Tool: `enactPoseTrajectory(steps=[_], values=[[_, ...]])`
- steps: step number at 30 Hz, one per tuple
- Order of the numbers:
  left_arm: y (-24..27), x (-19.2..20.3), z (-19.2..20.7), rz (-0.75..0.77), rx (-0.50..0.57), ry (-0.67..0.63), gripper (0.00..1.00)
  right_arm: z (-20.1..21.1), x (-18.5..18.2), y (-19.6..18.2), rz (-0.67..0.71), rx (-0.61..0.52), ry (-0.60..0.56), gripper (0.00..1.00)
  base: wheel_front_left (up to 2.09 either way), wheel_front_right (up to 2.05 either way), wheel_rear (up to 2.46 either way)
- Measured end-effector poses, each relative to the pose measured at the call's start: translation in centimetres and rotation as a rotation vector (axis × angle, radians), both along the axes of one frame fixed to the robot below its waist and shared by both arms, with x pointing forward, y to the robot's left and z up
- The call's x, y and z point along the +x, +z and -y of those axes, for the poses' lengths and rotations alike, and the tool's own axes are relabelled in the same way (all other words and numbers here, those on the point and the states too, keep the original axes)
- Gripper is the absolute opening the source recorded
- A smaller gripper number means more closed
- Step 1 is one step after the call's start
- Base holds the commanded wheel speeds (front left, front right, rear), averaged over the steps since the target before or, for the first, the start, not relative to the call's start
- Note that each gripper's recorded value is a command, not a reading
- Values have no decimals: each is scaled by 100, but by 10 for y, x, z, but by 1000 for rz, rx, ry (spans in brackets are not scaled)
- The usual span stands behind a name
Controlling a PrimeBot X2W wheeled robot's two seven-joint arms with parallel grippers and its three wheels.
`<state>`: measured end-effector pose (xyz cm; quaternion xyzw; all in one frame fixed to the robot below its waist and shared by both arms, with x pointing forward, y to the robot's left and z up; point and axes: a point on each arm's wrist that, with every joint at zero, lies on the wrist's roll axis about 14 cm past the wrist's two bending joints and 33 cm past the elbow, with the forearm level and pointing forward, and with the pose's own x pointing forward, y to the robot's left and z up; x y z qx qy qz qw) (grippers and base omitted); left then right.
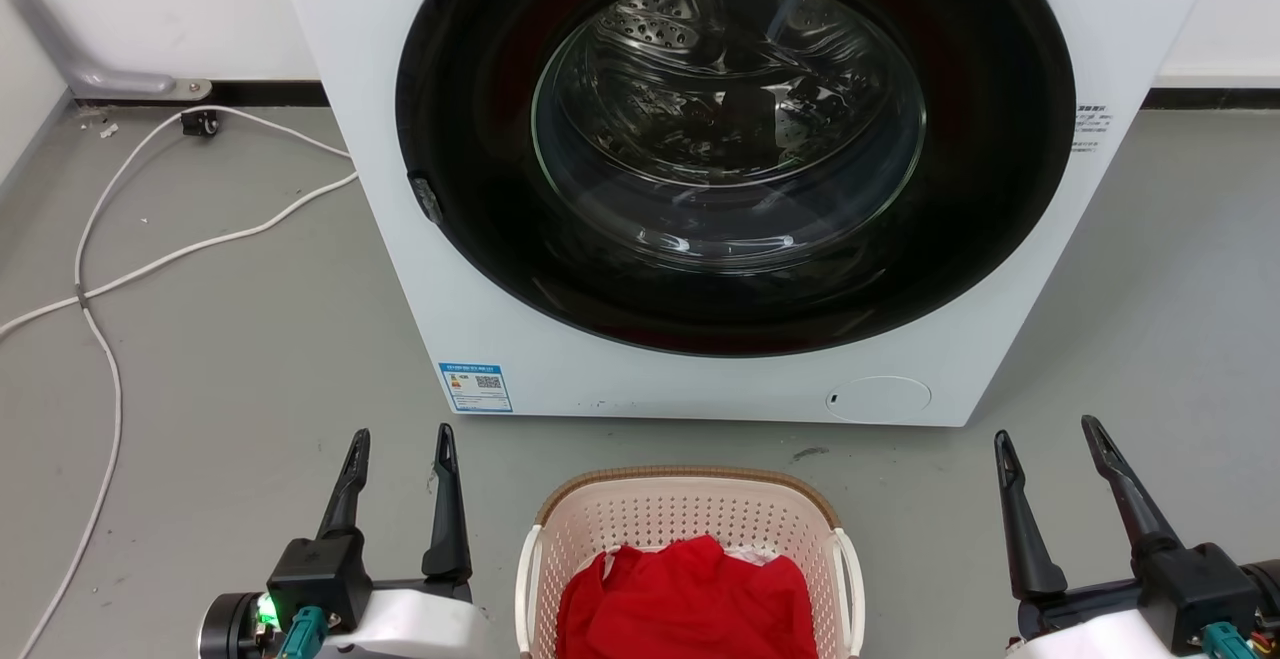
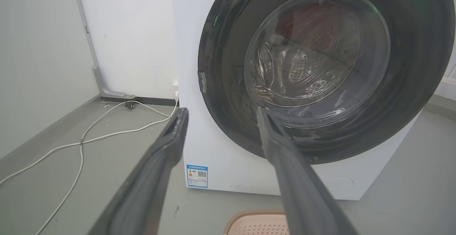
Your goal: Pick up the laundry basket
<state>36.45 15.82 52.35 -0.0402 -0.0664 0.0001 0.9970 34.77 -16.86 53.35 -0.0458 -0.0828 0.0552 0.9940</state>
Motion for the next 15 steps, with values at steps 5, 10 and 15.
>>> enactPoseTrajectory(steps=[5, 10, 15], values=[[-1, -1, 1, -2, 6, -2, 100, 0, 0, 0, 1, 2, 1, 100, 0, 0, 0], [-1, -1, 0, -2, 9, 2, 100, -1, 0, 0, 0, 2, 2, 100, 0, 0, 0], [-2, -1, 0, -5, 10, 2, 100, -1, 0, 0, -1, 2, 4, 100, 0, 0, 0]])
